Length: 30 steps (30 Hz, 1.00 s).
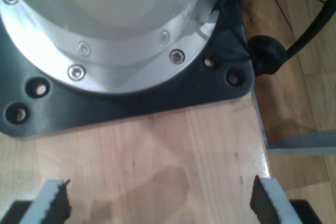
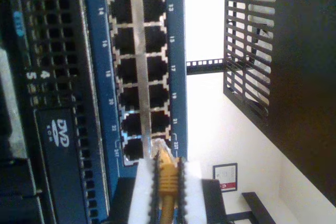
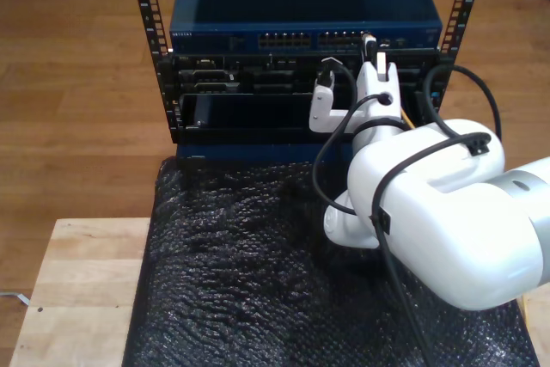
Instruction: Grab the cable and plug it in
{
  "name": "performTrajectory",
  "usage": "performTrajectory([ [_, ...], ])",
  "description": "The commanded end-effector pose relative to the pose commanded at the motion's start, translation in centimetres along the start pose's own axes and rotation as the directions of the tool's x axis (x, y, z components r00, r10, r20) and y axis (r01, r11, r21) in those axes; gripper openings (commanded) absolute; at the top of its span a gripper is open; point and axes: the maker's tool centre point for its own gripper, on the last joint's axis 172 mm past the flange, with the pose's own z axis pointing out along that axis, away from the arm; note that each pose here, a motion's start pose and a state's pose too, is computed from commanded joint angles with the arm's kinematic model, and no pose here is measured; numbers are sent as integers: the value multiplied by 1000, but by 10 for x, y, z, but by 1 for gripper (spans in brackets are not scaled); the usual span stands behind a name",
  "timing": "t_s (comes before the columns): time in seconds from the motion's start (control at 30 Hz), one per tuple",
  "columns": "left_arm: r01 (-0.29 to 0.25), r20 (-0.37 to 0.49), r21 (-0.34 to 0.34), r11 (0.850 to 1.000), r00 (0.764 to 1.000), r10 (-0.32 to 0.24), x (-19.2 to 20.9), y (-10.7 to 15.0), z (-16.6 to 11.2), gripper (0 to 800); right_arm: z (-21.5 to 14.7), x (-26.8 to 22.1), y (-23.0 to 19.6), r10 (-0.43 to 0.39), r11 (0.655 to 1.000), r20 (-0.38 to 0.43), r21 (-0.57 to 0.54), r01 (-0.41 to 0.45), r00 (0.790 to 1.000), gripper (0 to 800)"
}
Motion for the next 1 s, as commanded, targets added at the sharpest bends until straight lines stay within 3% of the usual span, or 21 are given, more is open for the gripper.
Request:
performTrajectory([
  [1.0,0,2,0,1000,1000,0,0,0,0,799,1,-2,1,2,1000,3,-3,-2,1000,0],
])
